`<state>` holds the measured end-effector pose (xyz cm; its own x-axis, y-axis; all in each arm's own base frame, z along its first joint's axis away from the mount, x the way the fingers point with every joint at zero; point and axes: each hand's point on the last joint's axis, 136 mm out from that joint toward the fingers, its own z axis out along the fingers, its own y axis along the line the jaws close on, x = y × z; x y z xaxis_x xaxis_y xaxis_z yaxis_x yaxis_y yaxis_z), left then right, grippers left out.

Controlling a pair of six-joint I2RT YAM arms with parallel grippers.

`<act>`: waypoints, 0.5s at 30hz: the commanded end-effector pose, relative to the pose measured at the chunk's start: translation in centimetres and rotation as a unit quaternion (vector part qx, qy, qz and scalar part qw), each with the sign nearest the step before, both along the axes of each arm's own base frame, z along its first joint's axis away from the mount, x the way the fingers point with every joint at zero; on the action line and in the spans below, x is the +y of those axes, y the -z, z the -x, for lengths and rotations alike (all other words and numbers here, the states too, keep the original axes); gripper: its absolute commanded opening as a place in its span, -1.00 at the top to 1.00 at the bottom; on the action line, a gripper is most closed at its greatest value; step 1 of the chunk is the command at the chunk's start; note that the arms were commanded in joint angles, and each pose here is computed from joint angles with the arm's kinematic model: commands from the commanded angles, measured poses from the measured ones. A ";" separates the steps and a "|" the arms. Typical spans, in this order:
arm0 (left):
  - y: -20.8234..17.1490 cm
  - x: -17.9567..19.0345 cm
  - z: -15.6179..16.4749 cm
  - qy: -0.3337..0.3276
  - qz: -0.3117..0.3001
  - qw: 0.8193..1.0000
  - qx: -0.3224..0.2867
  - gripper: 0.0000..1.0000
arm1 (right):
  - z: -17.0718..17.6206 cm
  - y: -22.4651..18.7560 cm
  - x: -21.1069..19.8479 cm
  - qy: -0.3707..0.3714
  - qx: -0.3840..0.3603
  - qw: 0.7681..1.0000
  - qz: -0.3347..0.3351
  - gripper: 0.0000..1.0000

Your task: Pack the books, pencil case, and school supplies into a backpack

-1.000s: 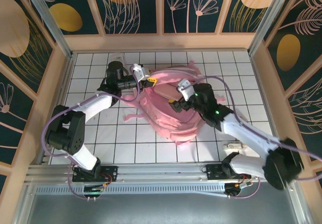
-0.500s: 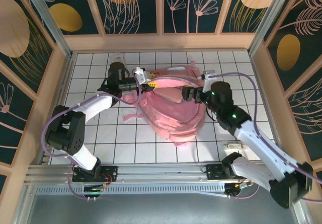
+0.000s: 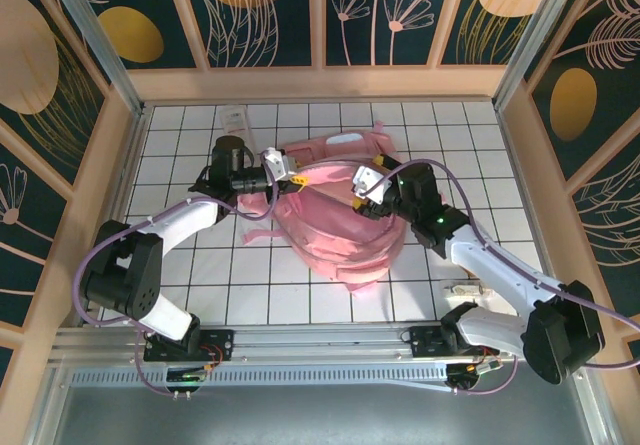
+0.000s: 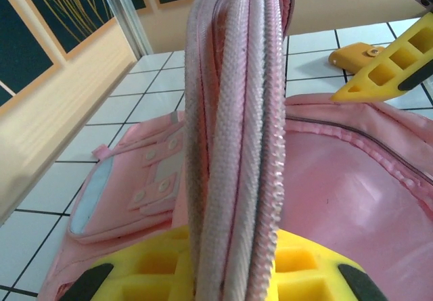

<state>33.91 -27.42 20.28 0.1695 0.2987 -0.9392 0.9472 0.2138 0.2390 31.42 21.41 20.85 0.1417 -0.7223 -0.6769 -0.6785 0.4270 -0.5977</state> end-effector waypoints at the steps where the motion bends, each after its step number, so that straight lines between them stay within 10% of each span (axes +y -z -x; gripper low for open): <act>1: -1.9 -0.4 0.3 0.028 0.003 0.998 -0.051 0.77 | 0.0 -3.4 1.2 -0.057 -0.076 0.996 -0.001 -0.80; 10: -1.2 -0.7 0.0 0.047 -0.019 0.996 -0.077 0.81 | 1.1 -7.0 0.4 -0.105 -0.073 0.990 -0.054 -0.40; 15: -1.7 -1.1 -0.5 0.060 -0.021 0.995 -0.083 0.83 | 1.0 -4.6 0.3 -0.116 -0.023 0.992 -0.045 -0.50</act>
